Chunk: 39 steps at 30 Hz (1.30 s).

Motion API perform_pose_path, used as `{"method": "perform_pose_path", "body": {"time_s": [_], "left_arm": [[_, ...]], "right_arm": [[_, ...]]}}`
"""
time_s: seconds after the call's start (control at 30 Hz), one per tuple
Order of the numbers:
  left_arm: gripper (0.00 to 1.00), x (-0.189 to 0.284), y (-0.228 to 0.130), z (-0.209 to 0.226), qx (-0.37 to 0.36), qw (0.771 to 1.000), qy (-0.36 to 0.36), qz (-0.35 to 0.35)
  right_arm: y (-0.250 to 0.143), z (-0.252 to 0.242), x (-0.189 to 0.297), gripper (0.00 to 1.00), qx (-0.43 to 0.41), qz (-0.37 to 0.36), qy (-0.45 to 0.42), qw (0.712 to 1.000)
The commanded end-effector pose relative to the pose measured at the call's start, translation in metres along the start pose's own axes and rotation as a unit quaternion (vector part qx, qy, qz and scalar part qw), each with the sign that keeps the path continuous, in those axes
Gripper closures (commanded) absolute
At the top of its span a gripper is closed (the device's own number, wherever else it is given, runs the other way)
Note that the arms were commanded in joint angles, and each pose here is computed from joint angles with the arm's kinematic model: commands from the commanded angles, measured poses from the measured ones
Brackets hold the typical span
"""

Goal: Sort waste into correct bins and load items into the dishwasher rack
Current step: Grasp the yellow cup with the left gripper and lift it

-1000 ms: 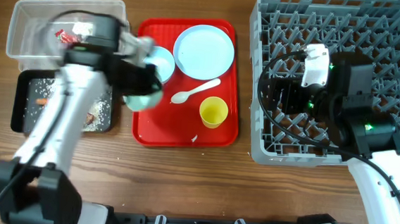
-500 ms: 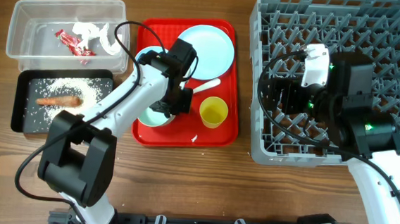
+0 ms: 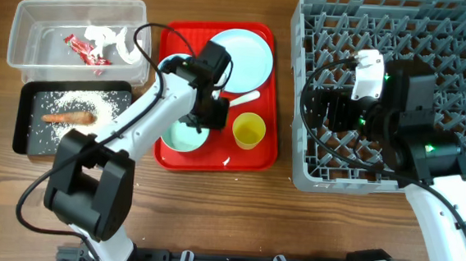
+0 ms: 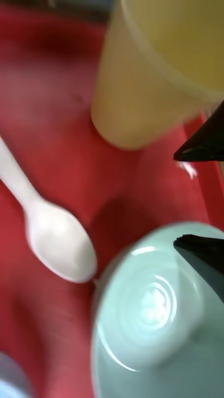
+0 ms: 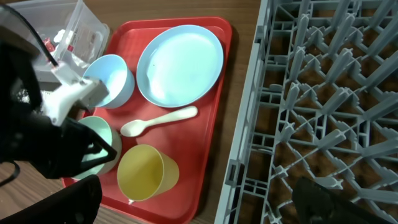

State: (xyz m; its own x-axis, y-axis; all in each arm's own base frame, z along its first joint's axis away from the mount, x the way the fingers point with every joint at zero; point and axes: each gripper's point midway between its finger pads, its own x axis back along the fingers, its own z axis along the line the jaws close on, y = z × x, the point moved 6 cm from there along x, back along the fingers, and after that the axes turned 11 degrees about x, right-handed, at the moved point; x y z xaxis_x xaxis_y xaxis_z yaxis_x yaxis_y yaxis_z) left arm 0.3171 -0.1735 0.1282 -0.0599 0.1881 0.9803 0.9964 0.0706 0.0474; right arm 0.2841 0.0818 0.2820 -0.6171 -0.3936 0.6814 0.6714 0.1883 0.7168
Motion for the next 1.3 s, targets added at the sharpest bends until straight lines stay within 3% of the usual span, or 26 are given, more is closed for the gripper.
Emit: {"method": "perform_pose_path", "body": {"time_s": [0.0,0.2,0.5,0.67,0.8,0.9,1.13,1.27], "left_arm": [[0.52,0.026,0.019,-0.022,-0.004,0.998,-0.059,-0.031],[0.48,0.027,0.021,-0.036,-0.039,0.995,-0.078,-0.044],[0.47,0.008,0.0,-0.047,-0.101,0.993,-0.055,-0.004],[0.55,-0.014,-0.001,-0.045,-0.098,0.994,-0.039,0.021],[0.82,-0.026,-0.001,-0.043,-0.095,0.994,-0.03,0.034],[0.94,-0.026,0.0,-0.043,-0.093,0.995,-0.031,0.033],[0.96,-0.015,0.004,-0.046,-0.079,0.994,-0.07,0.037],[0.96,0.017,0.024,-0.038,-0.041,0.986,-0.158,0.037]], "right_arm": [[0.006,0.001,0.002,0.0,-0.004,-0.006,0.001,1.0],[0.006,0.001,0.002,0.0,-0.004,-0.007,0.001,1.0],[0.006,0.001,0.002,0.0,-0.004,-0.006,0.001,1.0],[0.006,0.001,0.002,0.0,-0.004,-0.006,0.001,1.0],[0.006,0.001,0.002,0.0,-0.004,-0.006,0.001,1.0],[0.006,0.001,0.002,0.0,-0.004,-0.006,0.001,1.0],[0.006,0.002,0.002,0.0,-0.005,-0.007,0.004,1.0],[0.012,0.011,0.001,0.0,-0.019,-0.022,0.049,0.998]]}}
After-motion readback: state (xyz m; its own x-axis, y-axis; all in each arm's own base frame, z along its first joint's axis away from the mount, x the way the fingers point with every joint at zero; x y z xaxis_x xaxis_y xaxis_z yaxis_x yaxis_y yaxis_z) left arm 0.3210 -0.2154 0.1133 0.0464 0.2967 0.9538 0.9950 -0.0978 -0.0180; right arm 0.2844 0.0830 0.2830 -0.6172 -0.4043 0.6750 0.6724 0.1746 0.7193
